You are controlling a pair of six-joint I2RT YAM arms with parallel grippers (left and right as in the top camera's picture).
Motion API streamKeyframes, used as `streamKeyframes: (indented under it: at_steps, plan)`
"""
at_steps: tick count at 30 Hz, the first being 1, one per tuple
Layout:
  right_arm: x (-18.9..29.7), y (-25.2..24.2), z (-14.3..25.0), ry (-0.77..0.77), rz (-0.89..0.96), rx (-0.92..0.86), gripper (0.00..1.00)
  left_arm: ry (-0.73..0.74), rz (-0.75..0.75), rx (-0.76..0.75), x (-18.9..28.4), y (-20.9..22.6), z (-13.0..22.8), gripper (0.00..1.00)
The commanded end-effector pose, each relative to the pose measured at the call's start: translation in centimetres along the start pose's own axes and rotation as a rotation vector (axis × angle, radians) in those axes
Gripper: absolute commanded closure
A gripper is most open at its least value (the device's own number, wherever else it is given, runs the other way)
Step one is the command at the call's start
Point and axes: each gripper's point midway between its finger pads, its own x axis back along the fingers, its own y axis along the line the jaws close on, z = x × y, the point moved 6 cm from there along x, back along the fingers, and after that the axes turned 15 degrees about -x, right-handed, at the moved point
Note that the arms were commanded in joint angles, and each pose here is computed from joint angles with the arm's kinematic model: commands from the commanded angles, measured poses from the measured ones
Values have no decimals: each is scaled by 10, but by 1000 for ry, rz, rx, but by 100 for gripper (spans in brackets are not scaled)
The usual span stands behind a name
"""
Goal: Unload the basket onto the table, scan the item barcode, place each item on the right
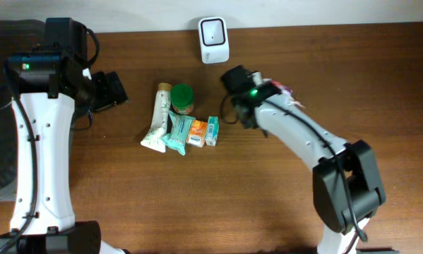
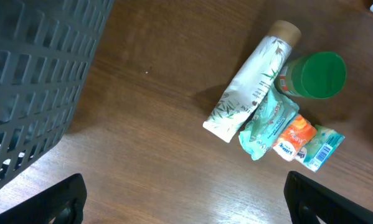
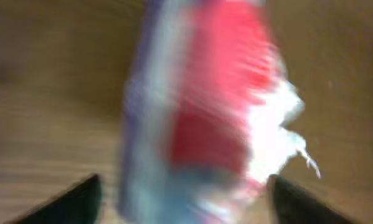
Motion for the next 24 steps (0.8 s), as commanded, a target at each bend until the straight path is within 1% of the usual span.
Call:
streamKeyframes:
  at_steps: [1,2,4,6,7,10,11,12,15,18,22,24]
  plan:
    - [36,13,-23,-66,-74,-23,3,-17,-6,12,6,2,2,1]
    - [47,13,-33,-61,-134,-41,2,-17,-6,12,6,2,2,1]
    - [55,3,-45,-48,-186,-80,0,-17,-6,12,6,2,2,1]
    - [50,-19,-58,4,-269,-155,1,-17,-6,12,6,2,2,1]
    - [41,-33,-60,54,-329,-204,1,-17,-6,12,6,2,2,1]
    - [16,-78,-57,203,-502,-348,1,-17,-6,12,6,2,2,1]
    - [9,-92,-55,233,-548,-365,1,-17,-6,12,6,2,2,1]
    - [-1,-115,-49,268,-611,-394,1,-17,-6,12,6,2,2,1]
    - [-25,-150,-31,345,-642,-519,1,-17,-6,12,6,2,2,1]
    - [-48,-149,-9,394,-728,-576,1,-17,-6,12,6,2,2,1]
    - [-69,-119,7,377,-898,-604,1,-17,-6,12,6,2,2,1]
    - [-78,-109,12,371,-943,-654,0,-17,-6,12,6,2,2,1]
